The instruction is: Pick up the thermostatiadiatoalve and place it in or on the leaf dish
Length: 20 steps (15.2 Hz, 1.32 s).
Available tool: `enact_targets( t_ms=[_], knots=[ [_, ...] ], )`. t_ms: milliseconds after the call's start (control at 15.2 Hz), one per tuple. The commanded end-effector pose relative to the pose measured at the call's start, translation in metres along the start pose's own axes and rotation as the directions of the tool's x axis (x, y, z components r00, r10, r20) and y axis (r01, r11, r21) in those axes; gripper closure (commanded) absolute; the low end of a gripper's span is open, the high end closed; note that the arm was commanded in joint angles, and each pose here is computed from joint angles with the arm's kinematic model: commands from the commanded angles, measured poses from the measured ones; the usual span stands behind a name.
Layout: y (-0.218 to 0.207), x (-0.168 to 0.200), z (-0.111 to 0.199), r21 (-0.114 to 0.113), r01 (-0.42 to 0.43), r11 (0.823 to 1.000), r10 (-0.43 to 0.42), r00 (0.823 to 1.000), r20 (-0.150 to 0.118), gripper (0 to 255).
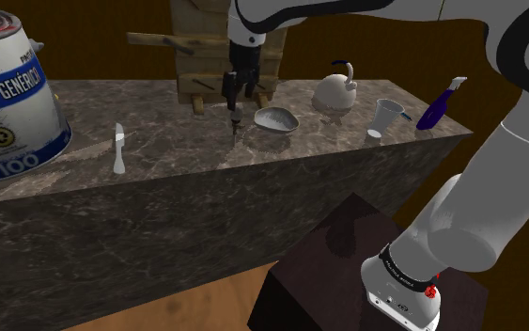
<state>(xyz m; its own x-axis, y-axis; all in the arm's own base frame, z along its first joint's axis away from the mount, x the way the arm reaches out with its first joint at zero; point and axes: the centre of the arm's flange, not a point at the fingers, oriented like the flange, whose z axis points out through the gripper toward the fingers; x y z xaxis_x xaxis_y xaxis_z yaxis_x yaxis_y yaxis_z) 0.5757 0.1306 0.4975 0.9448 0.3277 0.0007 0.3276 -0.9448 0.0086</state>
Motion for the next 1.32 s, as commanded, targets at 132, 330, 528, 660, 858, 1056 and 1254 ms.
enact_targets(
  t_ms=[132, 330, 528, 660, 858, 1056, 1254],
  knots=[
    [-0.001, 0.005, 0.02, 0.002, 0.003, 1.0, -0.003, 1.0, 0.001, 0],
    [-0.001, 0.005, 0.035, 0.002, 0.003, 1.0, -0.003, 1.0, 0.001, 0],
    [-0.001, 0.005, 0.039, 0.002, 0.003, 1.0, -0.003, 1.0, 0.001, 0],
    [-0.001, 0.005, 0.039, 0.002, 0.003, 1.0, -0.003, 1.0, 0.001, 0],
    [-0.001, 0.005, 0.039, 0.002, 0.003, 1.0, -0.003, 1.0, 0.001, 0],
    [-0.001, 0.005, 0.039, 0.002, 0.003, 1.0, -0.003, 1.0, 0.001, 255],
    [-0.001, 0.005, 0.039, 0.002, 0.003, 1.0, -0.003, 1.0, 0.001, 255]
  ],
)
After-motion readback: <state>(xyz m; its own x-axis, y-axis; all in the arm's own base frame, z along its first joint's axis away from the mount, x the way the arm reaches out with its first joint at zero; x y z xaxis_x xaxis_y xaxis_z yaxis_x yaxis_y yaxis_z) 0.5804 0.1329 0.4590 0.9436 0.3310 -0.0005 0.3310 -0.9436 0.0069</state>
